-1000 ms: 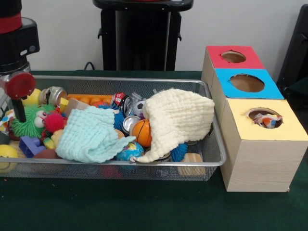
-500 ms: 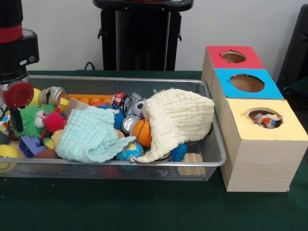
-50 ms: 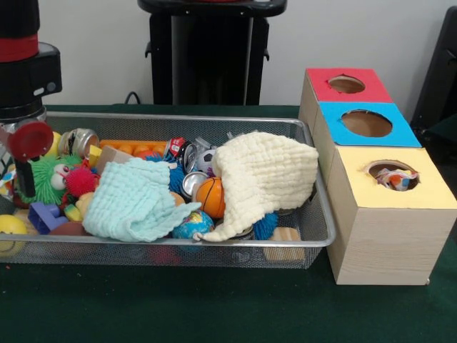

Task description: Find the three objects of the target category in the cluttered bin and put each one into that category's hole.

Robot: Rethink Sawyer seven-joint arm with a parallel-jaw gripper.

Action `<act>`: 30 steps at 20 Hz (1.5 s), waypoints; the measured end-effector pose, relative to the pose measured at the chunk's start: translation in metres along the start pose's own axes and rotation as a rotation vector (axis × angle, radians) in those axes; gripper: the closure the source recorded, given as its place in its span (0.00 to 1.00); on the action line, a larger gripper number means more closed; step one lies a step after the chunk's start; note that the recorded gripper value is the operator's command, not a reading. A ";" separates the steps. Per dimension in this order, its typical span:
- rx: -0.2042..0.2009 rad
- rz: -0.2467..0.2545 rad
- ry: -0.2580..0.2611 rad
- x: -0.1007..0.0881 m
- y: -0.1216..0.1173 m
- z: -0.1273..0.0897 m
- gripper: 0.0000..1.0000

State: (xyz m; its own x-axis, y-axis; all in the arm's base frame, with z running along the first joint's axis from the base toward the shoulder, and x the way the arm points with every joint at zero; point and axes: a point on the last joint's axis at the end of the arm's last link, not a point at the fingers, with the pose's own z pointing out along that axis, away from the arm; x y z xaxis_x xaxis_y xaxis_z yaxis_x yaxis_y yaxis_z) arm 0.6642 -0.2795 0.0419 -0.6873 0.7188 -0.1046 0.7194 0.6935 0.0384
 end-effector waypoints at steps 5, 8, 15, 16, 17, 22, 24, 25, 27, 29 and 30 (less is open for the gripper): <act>0.001 -0.006 0.005 0.004 0.003 0.000 1.00; 0.002 -0.007 0.013 0.008 0.002 0.002 1.00; 0.008 -0.009 0.028 0.016 0.000 0.005 1.00; 0.010 -0.009 0.031 0.018 -0.001 0.006 1.00; 0.011 -0.009 0.033 0.018 -0.002 0.006 1.00; 0.015 -0.008 0.036 0.020 -0.004 0.007 1.00; 0.018 -0.008 0.038 0.022 -0.005 0.005 1.00; 0.019 -0.009 0.038 0.022 -0.005 0.004 1.00; 0.021 -0.009 0.037 0.023 -0.006 0.001 1.00; 0.031 -0.009 0.036 0.027 -0.011 -0.010 1.00; 0.034 -0.008 0.037 0.029 -0.013 -0.013 1.00</act>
State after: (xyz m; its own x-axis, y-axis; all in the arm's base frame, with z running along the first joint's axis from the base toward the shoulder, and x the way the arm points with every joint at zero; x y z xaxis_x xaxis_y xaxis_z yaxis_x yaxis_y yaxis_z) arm 0.6338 -0.2672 0.0513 -0.6962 0.7146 -0.0680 0.7161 0.6980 0.0037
